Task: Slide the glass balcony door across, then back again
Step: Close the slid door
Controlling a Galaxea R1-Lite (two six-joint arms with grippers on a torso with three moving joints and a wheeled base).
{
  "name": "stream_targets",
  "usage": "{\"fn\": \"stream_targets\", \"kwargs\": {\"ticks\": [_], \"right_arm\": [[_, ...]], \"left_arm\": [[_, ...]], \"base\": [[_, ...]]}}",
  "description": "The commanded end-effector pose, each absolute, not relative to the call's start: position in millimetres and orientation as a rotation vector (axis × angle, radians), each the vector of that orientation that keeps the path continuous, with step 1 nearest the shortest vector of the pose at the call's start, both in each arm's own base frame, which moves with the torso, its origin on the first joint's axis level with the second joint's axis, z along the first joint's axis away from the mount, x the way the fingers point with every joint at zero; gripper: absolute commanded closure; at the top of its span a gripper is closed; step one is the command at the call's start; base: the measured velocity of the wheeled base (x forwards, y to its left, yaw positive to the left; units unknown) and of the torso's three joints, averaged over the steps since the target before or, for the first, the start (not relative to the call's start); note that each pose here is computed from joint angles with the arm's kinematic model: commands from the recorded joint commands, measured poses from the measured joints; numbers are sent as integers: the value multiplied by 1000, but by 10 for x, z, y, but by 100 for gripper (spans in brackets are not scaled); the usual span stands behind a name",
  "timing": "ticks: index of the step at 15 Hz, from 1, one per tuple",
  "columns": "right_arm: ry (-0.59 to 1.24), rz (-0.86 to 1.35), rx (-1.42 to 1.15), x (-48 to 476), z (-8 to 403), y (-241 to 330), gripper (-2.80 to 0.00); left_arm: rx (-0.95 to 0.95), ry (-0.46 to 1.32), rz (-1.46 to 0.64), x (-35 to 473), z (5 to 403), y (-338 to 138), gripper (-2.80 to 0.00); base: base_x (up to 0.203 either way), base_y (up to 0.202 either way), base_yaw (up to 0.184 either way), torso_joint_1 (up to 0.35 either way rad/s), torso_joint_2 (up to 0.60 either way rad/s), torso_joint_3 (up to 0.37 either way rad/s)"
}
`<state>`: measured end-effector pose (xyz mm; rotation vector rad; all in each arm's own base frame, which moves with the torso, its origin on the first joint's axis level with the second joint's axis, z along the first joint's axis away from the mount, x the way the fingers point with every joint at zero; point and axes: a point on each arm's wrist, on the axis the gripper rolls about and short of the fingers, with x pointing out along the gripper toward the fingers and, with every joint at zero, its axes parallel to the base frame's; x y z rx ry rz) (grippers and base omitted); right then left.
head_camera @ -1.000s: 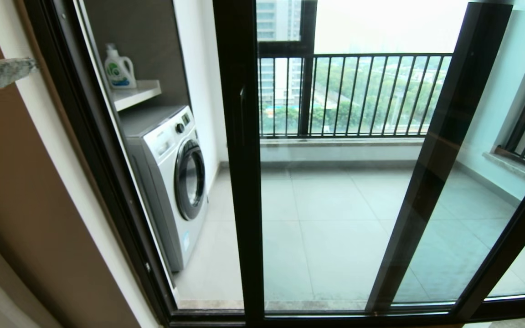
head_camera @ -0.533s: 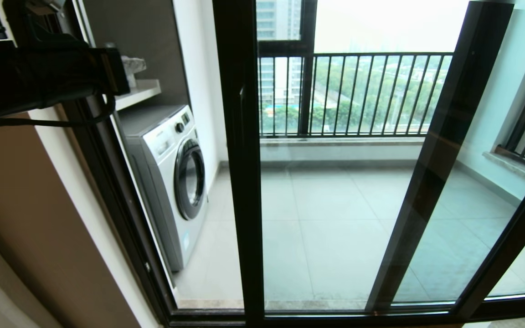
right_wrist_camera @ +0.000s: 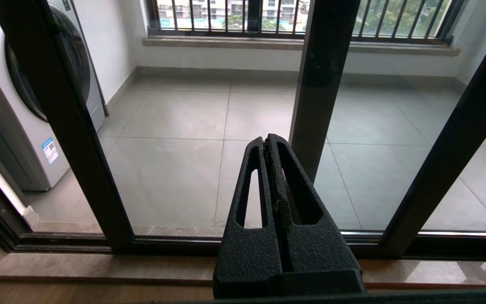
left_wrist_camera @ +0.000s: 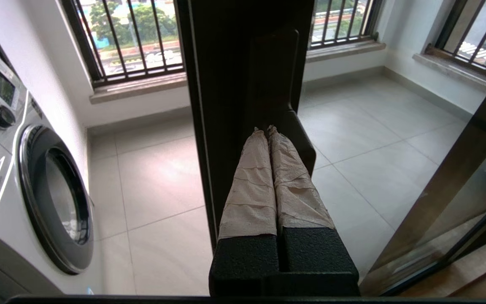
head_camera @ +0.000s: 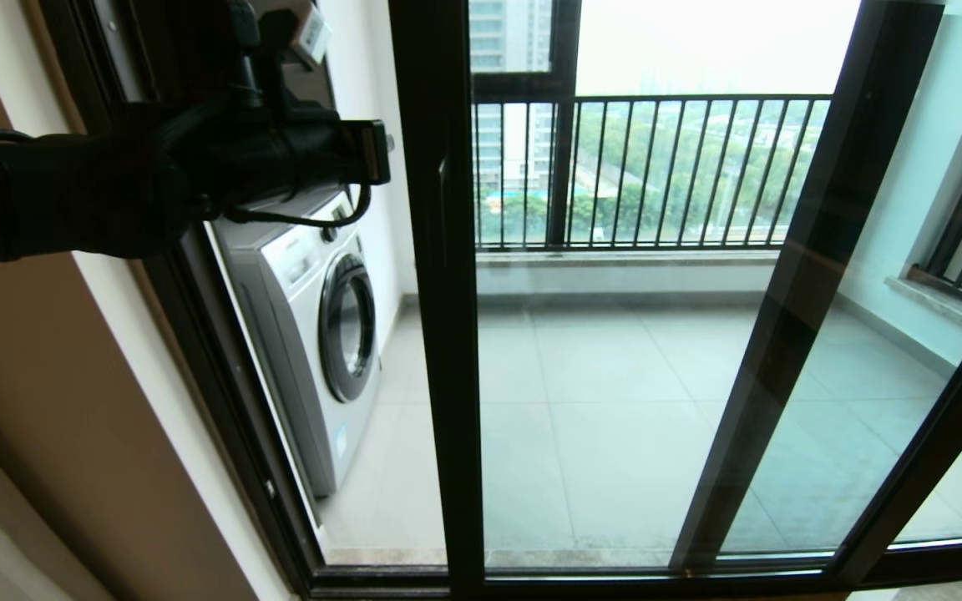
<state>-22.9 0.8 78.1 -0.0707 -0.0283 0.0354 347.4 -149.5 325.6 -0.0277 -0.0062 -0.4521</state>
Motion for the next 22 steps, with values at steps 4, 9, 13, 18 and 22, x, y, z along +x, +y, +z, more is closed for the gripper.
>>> {"fn": "stream_targets", "kwargs": {"ticks": [4, 9, 13, 18, 22], "right_arm": [[-15, 36, -71, -219, 747, 8, 0], [-15, 36, -71, -219, 747, 8, 0], [-15, 36, -71, -219, 747, 8, 0], [-15, 36, -71, -219, 747, 8, 0], [-15, 36, -71, -219, 747, 8, 0]], "left_arm": [[-22, 15, -525, 3586, 3096, -1894, 0], [-23, 0, -554, 3589, 3079, -2158, 0], [14, 18, -548, 3647, 2939, -2303, 0], [58, 39, -402, 3778, 2814, -2242, 0], [59, 38, -322, 3833, 2836, -2095, 0]], "base": [[0, 0, 0, 0, 0, 0], [0, 0, 0, 0, 0, 0], [0, 0, 0, 0, 0, 0], [0, 0, 0, 0, 0, 0], [0, 0, 0, 0, 0, 0]]}}
